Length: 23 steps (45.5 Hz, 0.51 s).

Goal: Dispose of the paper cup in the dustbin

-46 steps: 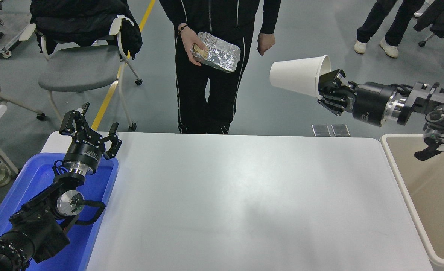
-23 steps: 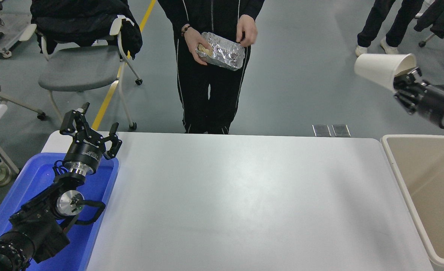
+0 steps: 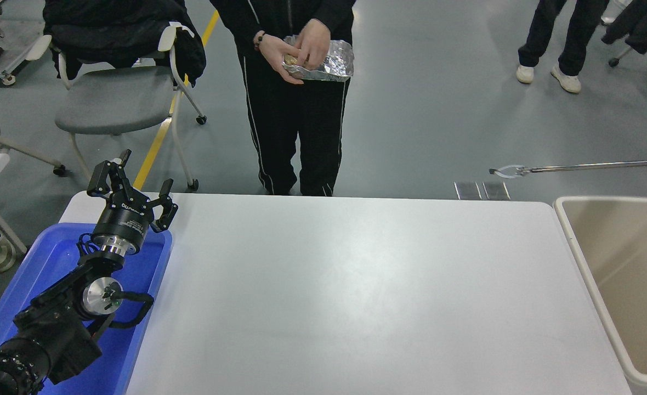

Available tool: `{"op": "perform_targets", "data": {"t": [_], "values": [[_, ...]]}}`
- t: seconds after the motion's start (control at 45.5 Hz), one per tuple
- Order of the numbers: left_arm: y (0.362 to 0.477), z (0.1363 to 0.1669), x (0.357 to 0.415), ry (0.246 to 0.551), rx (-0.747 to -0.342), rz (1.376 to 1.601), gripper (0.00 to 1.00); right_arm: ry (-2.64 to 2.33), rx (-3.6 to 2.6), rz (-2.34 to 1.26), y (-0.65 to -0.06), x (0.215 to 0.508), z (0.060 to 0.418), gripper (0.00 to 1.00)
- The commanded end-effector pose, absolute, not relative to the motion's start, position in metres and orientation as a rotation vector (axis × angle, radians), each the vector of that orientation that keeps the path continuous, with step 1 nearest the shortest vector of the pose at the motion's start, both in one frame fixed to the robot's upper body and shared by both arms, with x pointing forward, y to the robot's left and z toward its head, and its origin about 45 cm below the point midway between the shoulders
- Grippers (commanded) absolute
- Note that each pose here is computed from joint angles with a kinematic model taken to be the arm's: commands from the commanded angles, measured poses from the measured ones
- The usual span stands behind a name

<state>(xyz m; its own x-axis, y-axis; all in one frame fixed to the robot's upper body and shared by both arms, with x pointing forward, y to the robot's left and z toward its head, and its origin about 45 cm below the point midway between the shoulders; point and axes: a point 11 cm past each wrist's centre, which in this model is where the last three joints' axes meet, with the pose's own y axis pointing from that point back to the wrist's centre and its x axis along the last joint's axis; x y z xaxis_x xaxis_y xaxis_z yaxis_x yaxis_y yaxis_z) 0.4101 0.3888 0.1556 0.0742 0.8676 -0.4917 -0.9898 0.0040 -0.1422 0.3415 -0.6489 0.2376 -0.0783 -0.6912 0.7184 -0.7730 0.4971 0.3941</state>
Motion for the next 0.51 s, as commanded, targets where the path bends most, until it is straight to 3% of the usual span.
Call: {"op": "perform_targets", "data": {"t": [0.0, 0.154, 0.484], "values": [[0.389, 0.1556, 0.4101, 0.297, -0.513, 1.489, 1.00, -1.796, 1.023, -0.049, -0.666, 0.316, 0.216, 0.00], [0.389, 0.1556, 0.4101, 0.297, -0.513, 1.489, 1.00, -1.765, 1.022, -0.096, -0.655, 0.314, 0.195, 0.00], [0.389, 0.1556, 0.4101, 0.297, -0.513, 1.489, 1.00, -1.670, 1.076, -0.173, -0.603, 0.304, 0.112, 0.00]]}}
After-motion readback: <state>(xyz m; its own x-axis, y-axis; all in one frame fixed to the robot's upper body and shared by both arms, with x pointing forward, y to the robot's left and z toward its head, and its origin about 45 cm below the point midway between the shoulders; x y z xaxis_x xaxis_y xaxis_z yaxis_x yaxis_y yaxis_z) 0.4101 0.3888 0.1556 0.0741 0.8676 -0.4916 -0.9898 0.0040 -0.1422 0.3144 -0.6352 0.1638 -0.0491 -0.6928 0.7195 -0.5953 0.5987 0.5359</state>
